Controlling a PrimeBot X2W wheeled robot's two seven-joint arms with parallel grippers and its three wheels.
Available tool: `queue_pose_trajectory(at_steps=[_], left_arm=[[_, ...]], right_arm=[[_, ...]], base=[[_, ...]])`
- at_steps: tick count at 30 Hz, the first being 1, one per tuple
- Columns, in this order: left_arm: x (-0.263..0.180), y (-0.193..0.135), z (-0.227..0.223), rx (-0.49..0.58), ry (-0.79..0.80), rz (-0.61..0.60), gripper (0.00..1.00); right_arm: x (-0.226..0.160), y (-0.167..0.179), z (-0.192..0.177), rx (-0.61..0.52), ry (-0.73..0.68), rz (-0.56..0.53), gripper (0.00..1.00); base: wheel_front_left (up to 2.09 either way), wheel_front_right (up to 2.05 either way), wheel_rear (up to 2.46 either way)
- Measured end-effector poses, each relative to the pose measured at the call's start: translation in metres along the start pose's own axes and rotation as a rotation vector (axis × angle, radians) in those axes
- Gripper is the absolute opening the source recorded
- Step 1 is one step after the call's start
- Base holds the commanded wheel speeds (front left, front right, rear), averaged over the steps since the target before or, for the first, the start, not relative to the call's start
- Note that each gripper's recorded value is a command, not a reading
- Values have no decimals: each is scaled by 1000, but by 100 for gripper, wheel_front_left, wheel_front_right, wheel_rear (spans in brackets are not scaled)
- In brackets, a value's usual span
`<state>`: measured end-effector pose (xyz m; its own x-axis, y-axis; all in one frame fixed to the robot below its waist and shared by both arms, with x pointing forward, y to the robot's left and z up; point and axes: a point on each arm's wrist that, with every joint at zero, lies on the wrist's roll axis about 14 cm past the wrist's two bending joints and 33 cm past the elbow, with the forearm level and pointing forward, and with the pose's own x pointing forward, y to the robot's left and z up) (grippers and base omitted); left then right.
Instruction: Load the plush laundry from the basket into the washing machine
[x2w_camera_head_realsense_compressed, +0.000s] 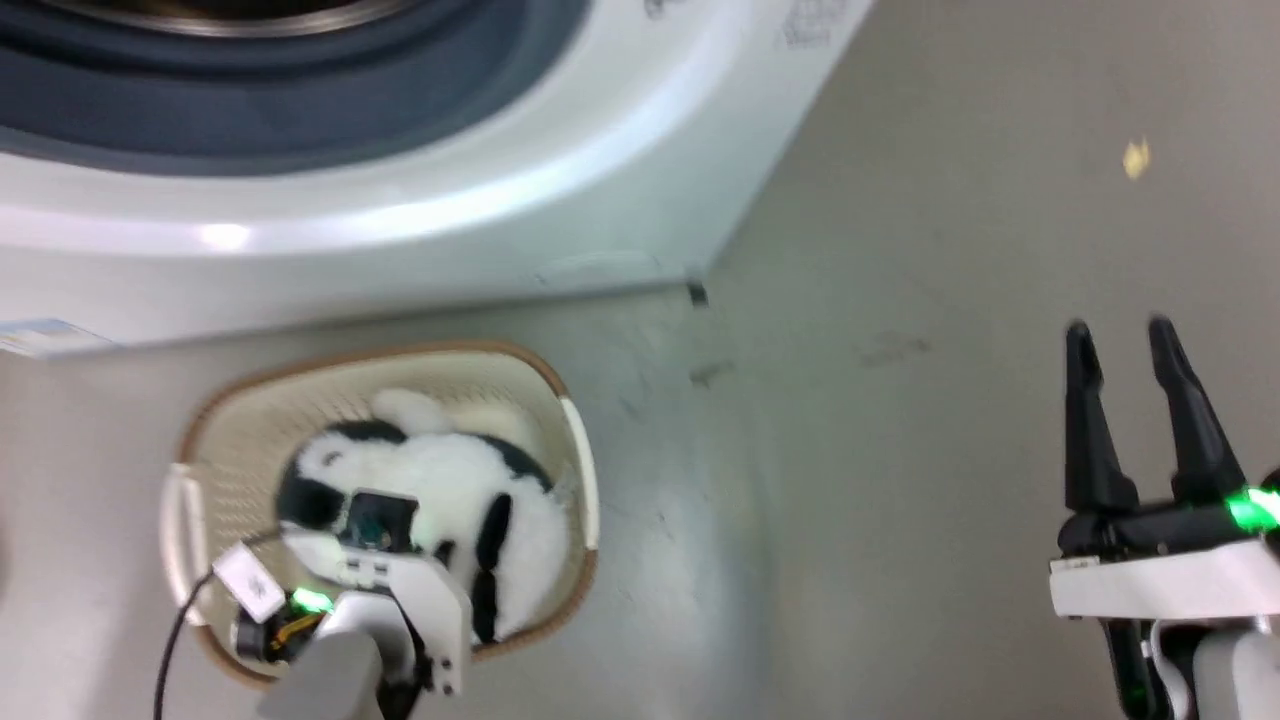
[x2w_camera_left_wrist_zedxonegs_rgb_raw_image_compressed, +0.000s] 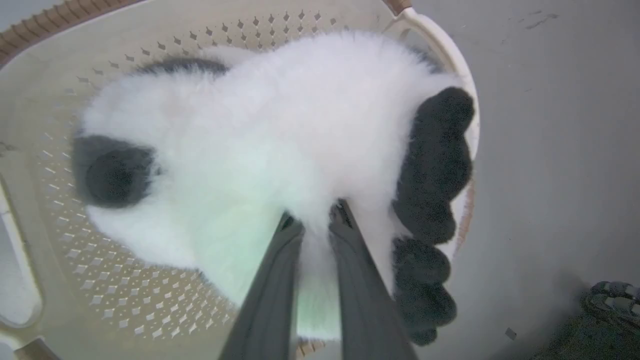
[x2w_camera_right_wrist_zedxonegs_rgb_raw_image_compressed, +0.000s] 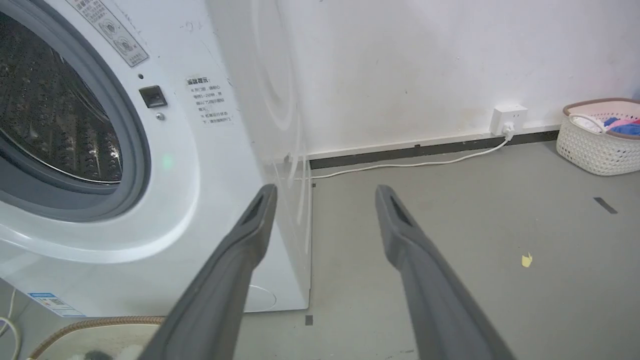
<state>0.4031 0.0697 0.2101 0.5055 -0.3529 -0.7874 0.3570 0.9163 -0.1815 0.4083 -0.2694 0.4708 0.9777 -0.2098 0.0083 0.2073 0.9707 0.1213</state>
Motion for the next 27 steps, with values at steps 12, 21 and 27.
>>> queue_pose_trajectory(at_steps=[12,21,27], left_arm=[[-86,-1,57,-22,-345,36,0],[-155,-5,112,-9,-669,70,0],[-192,-11,168,-5,-896,59,0]], right_arm=[[-20,29,45,47,-117,92,100],[-30,45,66,73,-177,145,100],[-29,43,61,66,-163,136,100]], base=[[0,0,0],[0,0,0],[0,0,0]])
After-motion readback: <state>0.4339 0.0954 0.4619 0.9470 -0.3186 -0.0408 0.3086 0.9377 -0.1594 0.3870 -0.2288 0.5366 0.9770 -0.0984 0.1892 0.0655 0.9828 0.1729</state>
